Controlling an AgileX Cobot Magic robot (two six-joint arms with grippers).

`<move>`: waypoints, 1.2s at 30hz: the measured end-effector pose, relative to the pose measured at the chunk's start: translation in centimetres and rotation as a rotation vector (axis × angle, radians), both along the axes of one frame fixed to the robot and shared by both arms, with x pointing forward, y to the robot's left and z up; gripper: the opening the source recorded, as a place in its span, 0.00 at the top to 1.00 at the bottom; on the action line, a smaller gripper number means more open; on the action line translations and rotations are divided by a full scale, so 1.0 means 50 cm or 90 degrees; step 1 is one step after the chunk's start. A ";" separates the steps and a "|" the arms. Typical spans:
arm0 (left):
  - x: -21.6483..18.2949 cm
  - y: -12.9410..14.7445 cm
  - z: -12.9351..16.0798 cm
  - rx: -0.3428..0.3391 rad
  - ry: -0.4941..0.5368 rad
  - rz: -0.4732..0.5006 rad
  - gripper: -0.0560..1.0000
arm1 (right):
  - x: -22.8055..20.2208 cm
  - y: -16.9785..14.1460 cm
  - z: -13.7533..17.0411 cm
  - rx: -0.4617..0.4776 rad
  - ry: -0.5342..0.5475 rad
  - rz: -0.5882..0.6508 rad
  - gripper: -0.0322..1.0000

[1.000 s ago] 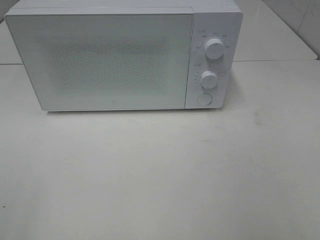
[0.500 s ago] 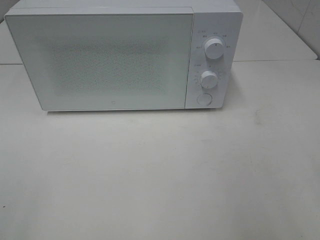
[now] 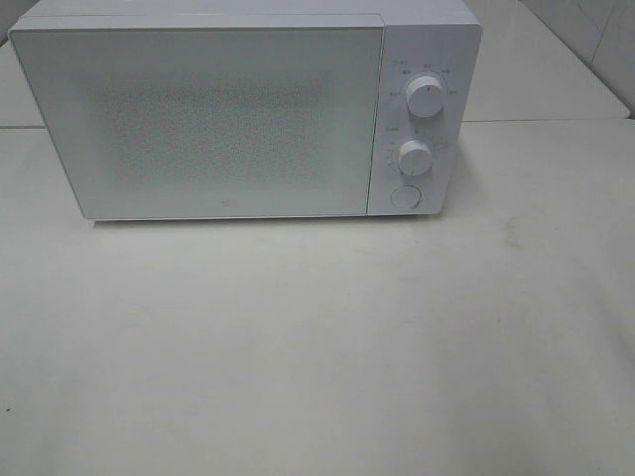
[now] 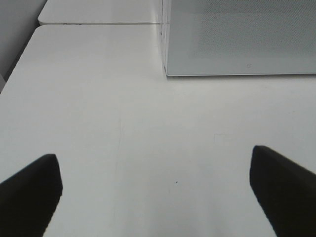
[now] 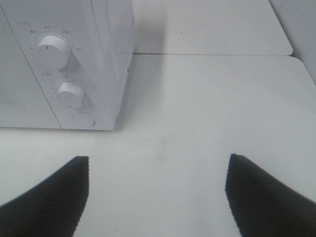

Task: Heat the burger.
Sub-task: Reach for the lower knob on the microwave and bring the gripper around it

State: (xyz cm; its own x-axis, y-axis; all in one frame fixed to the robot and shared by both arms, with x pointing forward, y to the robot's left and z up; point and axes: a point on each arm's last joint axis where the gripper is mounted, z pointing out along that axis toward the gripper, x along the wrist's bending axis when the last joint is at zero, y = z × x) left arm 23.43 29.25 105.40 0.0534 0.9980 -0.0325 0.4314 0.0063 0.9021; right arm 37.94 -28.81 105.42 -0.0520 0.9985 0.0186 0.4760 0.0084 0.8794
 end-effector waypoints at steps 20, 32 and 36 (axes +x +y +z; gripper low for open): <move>0.000 0.000 0.000 0.000 0.000 0.000 0.03 | 0.139 0.020 -0.040 0.022 -0.140 0.024 0.25; 0.000 0.000 0.000 0.000 0.000 0.000 0.03 | 0.167 0.065 -0.131 0.014 -0.179 0.019 0.25; 0.000 0.000 0.000 0.000 0.000 0.000 0.03 | 0.170 0.094 -0.149 0.012 -0.181 0.018 0.25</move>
